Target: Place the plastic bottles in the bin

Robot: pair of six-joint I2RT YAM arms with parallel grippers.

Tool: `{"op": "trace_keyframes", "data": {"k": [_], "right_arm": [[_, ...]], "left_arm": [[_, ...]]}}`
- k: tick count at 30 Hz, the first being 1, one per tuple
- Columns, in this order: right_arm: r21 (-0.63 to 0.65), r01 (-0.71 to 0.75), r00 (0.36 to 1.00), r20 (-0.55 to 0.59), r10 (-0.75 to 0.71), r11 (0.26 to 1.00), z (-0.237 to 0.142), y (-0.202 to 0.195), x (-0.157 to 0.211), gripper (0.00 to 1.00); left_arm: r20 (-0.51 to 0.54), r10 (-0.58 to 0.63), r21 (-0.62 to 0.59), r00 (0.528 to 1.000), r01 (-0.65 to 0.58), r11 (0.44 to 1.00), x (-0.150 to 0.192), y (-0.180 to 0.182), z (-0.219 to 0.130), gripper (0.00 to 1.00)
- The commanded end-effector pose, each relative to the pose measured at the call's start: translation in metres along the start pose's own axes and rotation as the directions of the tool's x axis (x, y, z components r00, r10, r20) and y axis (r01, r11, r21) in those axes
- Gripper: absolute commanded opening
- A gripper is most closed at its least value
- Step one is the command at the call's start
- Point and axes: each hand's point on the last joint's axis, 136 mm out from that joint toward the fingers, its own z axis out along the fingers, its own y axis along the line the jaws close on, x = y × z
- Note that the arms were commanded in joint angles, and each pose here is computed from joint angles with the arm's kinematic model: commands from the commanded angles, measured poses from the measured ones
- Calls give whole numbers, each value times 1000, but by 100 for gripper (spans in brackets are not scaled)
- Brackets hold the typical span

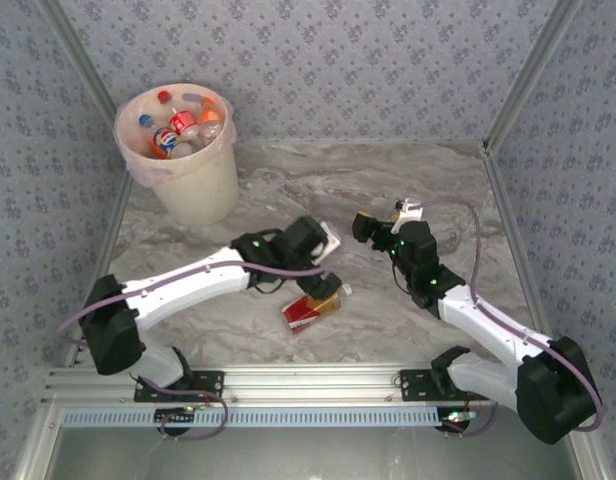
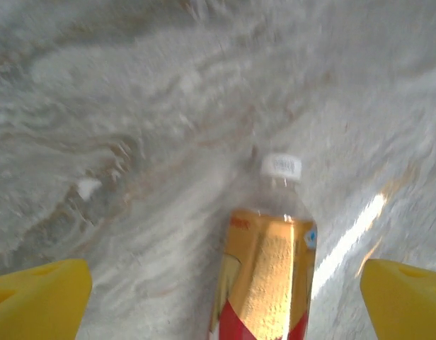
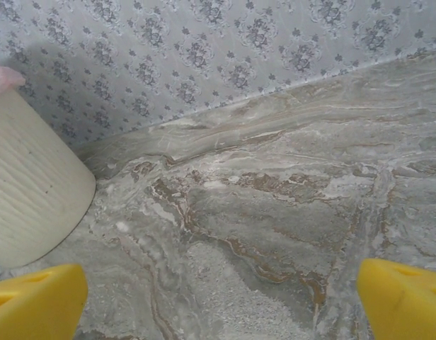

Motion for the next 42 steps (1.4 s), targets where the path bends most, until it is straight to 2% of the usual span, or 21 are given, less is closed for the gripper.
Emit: {"op": "trace_keyframes", "data": {"k": [1, 6, 9, 18, 24, 32, 36, 39, 42], "right_arm": [[56, -17, 1000, 2, 17, 998, -4, -13, 0, 100], [86, -24, 999, -20, 26, 996, -6, -20, 6, 100], [99, -35, 999, -30, 38, 995, -7, -24, 10, 100], [121, -38, 999, -29, 42, 992, -9, -30, 11, 100], [126, -39, 999, -24, 42, 991, -12, -31, 7, 100], [154, -40, 999, -15, 42, 987, -21, -38, 4, 100], [153, -40, 999, -13, 43, 987, -21, -37, 3, 100], [151, -42, 999, -13, 44, 988, -21, -37, 2, 100], [146, -42, 999, -10, 44, 988, -21, -36, 1, 100]], "left_arm": [[-156, 113, -73, 981, -126, 989, 34, -12, 11, 98], [-302, 134, -49, 944, -156, 987, 71, -18, 33, 98], [-346, 141, -9, 928, -154, 988, 81, -24, 39, 98], [-432, 119, -36, 894, -149, 988, 95, -11, 62, 97], [-523, 157, -25, 838, -200, 980, 119, -3, 73, 87], [-556, 166, 5, 814, -197, 980, 124, -5, 88, 79], [-552, 140, 10, 822, -161, 987, 124, -2, 88, 69], [-539, 109, 16, 835, -120, 993, 122, 0, 86, 56], [-507, 66, 20, 860, -65, 998, 112, 3, 83, 53]]}}
